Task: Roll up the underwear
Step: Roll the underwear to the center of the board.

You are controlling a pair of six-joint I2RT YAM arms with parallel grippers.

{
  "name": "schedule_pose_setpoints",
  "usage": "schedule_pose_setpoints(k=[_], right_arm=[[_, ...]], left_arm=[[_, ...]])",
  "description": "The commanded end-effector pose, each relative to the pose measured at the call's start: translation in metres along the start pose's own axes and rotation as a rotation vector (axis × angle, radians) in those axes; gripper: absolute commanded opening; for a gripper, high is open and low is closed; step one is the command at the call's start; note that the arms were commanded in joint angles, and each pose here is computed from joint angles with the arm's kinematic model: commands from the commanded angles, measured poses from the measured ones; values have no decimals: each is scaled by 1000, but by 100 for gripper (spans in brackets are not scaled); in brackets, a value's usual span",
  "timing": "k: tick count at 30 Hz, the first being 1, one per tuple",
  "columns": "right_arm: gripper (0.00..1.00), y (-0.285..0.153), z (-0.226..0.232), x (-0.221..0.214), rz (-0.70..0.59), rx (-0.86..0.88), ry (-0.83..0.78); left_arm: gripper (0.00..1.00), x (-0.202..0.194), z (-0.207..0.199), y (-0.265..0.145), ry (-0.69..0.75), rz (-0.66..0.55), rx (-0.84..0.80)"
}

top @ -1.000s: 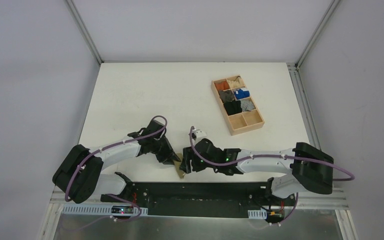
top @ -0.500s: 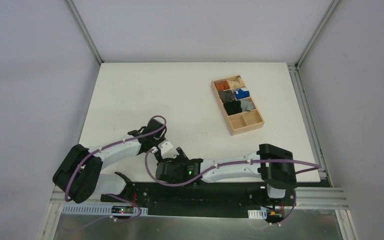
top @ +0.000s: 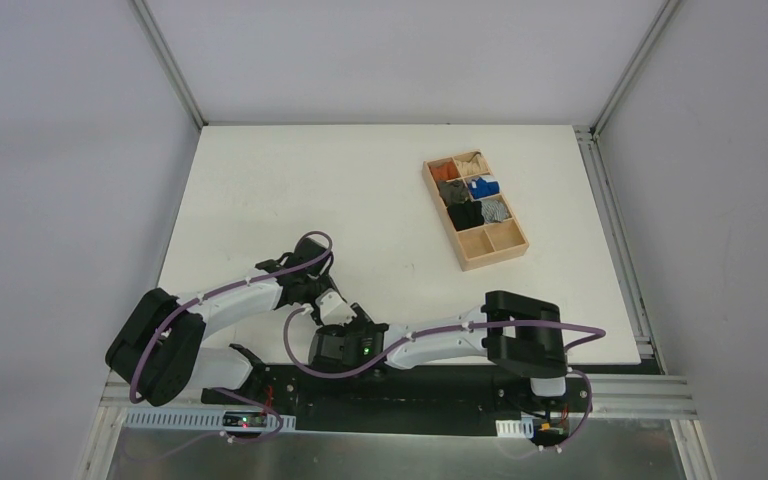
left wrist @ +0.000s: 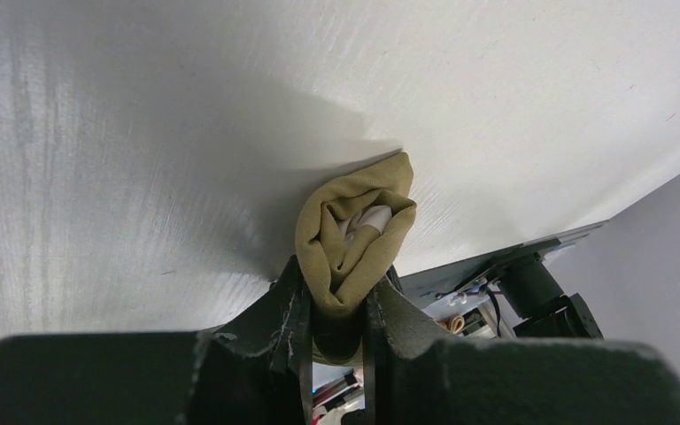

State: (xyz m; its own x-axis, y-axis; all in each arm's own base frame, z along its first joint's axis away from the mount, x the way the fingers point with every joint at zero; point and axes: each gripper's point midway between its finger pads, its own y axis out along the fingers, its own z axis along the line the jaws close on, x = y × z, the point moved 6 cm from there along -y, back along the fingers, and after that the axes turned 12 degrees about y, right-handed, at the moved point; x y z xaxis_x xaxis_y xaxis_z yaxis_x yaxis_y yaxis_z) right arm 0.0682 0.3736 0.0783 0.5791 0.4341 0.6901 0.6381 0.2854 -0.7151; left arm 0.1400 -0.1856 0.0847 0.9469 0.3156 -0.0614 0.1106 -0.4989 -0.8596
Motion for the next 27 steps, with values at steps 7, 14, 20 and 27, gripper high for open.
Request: schedule_pose_setpoints(k=[7,14,20,27], right_arm=[[56,-7,0,16,-40,8,118],[54,-19,-5,30,-78,-27,95],[53,-21,-1,33,-104,-56,52],[60,-24,0,34,-121,-72,49]], left_arm=[[0,1,0,-5,-14,-9,37],[0,2,3,-7,-37,-3,97],[0,2,4,-6,-50,12,125],[0,0,9,-4,-56,23,153]])
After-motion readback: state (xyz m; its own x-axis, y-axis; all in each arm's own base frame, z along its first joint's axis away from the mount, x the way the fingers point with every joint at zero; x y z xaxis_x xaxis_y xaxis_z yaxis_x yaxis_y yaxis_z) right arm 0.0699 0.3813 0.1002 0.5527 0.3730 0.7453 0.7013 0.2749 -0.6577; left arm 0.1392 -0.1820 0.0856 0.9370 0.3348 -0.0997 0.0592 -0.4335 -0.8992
